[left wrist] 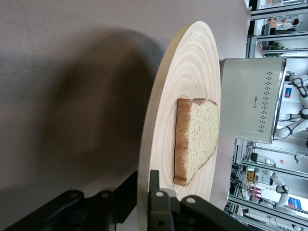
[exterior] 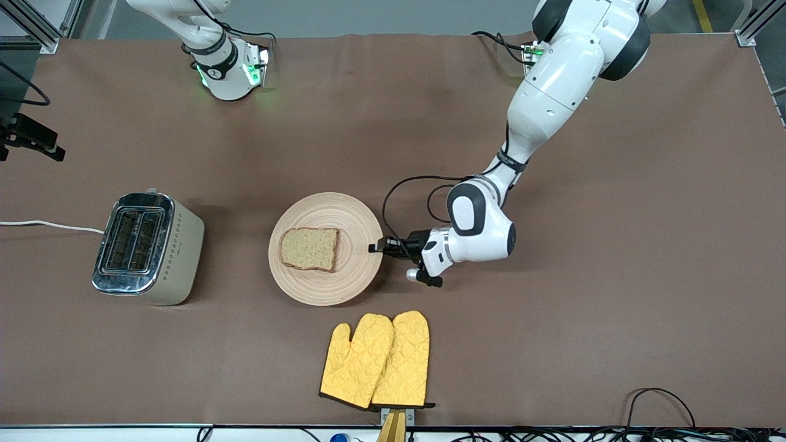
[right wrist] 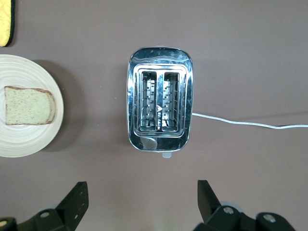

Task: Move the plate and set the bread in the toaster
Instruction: 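Slide the plate with the left gripper toward the toaster, then release the plate with the left gripper while the right gripper reaches the bread, then grasp the bread slice with the right gripper while the left gripper withdraws, then lift the bread with the right gripper and carry it over the toaster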

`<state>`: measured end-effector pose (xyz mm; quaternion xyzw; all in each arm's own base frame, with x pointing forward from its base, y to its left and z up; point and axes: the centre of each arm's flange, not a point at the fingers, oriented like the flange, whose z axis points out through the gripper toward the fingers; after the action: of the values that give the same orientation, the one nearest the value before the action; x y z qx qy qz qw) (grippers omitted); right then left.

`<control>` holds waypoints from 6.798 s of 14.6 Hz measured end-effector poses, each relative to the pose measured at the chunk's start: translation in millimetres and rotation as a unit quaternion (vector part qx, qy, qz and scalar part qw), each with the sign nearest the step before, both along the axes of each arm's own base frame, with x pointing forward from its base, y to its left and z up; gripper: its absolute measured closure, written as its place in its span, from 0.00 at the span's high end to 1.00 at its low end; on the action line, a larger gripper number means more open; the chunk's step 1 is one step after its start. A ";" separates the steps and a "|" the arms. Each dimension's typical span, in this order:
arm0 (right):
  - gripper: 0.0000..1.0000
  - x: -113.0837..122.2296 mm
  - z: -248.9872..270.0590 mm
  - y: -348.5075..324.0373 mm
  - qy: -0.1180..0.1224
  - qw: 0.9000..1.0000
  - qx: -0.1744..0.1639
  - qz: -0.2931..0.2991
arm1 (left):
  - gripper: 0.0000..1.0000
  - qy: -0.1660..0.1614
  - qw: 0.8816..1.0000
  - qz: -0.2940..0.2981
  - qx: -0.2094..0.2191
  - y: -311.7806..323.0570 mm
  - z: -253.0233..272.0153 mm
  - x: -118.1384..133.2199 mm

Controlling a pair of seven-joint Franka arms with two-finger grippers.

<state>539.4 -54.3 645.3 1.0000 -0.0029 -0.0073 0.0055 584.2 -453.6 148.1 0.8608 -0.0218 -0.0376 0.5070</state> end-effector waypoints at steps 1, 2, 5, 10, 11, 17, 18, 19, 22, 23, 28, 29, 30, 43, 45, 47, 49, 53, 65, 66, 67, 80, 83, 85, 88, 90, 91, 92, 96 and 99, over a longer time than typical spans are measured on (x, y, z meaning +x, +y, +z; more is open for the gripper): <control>1.00 1.1 -1.7 3.4 0.002 1.000 0.000 0.003 | 0.13 -0.002 1.000 0.003 -0.008 -6.6 -4.2 -4.9; 1.00 3.1 -6.4 5.8 0.006 1.000 0.002 0.005 | 0.13 -0.005 1.000 0.006 -0.013 -12.9 -8.4 -10.2; 1.00 12.3 -27.8 14.0 0.017 1.000 0.020 0.006 | 0.12 -0.005 1.000 0.006 -0.015 -21.3 -16.2 -18.6; 1.00 24.3 -73.4 36.1 0.016 1.000 0.023 -0.002 | 0.16 0.004 1.000 0.020 -0.020 -17.7 -20.7 -16.4; 1.00 25.9 -79.8 45.6 0.015 1.000 0.022 -0.007 | 0.23 0.003 1.000 0.020 -0.021 -18.0 -19.8 -15.8; 1.00 36.5 -138.0 98.9 -0.011 0.999 0.022 -0.024 | 0.62 -0.027 0.999 0.030 -0.014 7.8 -5.0 15.5; 1.00 37.4 -154.3 108.6 -0.013 0.999 0.022 -0.033 | 0.71 -0.037 0.999 0.033 -0.010 25.4 0.9 30.4; 1.00 38.7 -170.8 120.5 -0.012 0.999 0.021 -0.043 | 0.81 -0.042 0.999 0.033 -0.010 45.9 6.9 45.4; 1.00 44.8 -210.1 163.0 -0.009 0.997 0.019 -0.075 | 1.00 -0.059 0.998 0.016 0.015 110.6 31.1 85.1; 1.00 45.8 -223.7 175.7 -0.006 0.996 0.018 -0.086 | 1.00 -0.067 0.997 0.005 0.035 133.1 42.6 96.8; 1.00 33.5 -305.7 218.5 -0.009 0.994 0.015 -0.109 | 1.00 -0.121 0.975 -0.066 0.173 252.4 104.7 137.0; 1.00 28.7 -321.2 228.9 -0.002 0.994 0.011 -0.108 | 1.00 -0.122 0.969 -0.075 0.203 267.0 119.5 139.3; 1.00 25.1 -334.7 240.5 0.003 0.995 0.009 -0.104 | 1.00 -0.127 0.960 -0.086 0.236 277.6 135.6 140.5; 0.71 22.9 -404.7 258.2 0.008 0.995 0.000 -0.101 | 1.00 -0.124 0.888 -0.064 0.438 412.0 367.1 98.9; 0.64 23.3 -410.6 257.6 0.007 0.995 -0.001 -0.103 | 1.00 -0.088 0.883 -0.044 0.459 408.9 393.8 79.7; 0.62 23.6 -414.9 257.5 0.006 0.994 -0.001 -0.105 | 1.00 -0.068 0.879 -0.033 0.471 402.9 423.9 58.0; 0.60 23.7 -416.6 257.3 0.006 0.994 -0.001 -0.106 | 1.00 -0.065 0.876 -0.029 0.477 403.2 450.4 40.3; 0.59 24.1 -417.2 257.2 0.005 0.994 0.000 -0.108 | 1.00 -0.074 0.872 -0.020 0.484 406.7 480.8 21.1; 0.28 26.2 -429.4 260.7 0.000 0.992 0.014 -0.124 | 1.00 -0.092 0.850 -0.029 0.517 357.6 507.2 -14.6; 0.19 26.4 -429.4 260.5 0.000 0.992 0.014 -0.125 | 1.00 -0.088 0.850 -0.026 0.519 362.8 506.3 -16.0; 0.14 26.4 -429.4 260.0 0.000 0.992 0.014 -0.125 | 1.00 -0.084 0.849 -0.023 0.521 369.0 505.1 -16.0; 0.03 58.8 -348.6 278.1 0.064 0.988 -0.010 -0.140 | 1.00 -0.069 0.849 -0.017 0.523 386.8 495.0 -11.9; 0.03 67.6 -274.3 279.4 0.084 0.988 -0.046 -0.123 | 1.00 -0.065 0.852 -0.011 0.519 391.5 494.1 -10.9; 0.03 66.4 -227.2 274.2 0.091 0.985 -0.094 -0.111 | 1.00 -0.059 0.856 -0.004 0.513 396.7 493.5 -10.1; 0.03 63.5 -192.9 258.5 0.085 0.973 -0.190 -0.099 | 1.00 -0.053 0.859 0.002 0.510 404.6 491.7 -8.5; 0.03 60.4 -187.3 246.2 0.086 0.959 -0.258 -0.084 | 1.00 -0.049 0.862 0.008 0.505 411.5 491.1 -7.6; 0.03 59.3 -185.4 241.4 0.084 0.950 -0.290 -0.077 | 1.00 -0.048 0.863 0.010 0.503 413.6 491.0 -7.4; 0.03 59.0 -182.6 236.9 0.082 0.942 -0.319 -0.068 | 1.00 -0.047 0.863 0.010 0.502 414.2 491.0 -7.3; 0.03 61.4 -171.3 223.1 0.065 0.911 -0.405 -0.048 | 1.00 -0.049 0.864 0.007 0.502 410.5 490.9 -7.6; 0.03 63.4 -172.0 219.0 0.052 0.888 -0.455 -0.042 | 1.00 -0.048 0.864 0.008 0.502 411.4 490.8 -7.4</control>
<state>602.9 164.7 473.2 0.8848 -0.0478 -0.0576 0.4599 576.8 -42.2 638.9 0.9998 -0.0175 0.0023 0.0052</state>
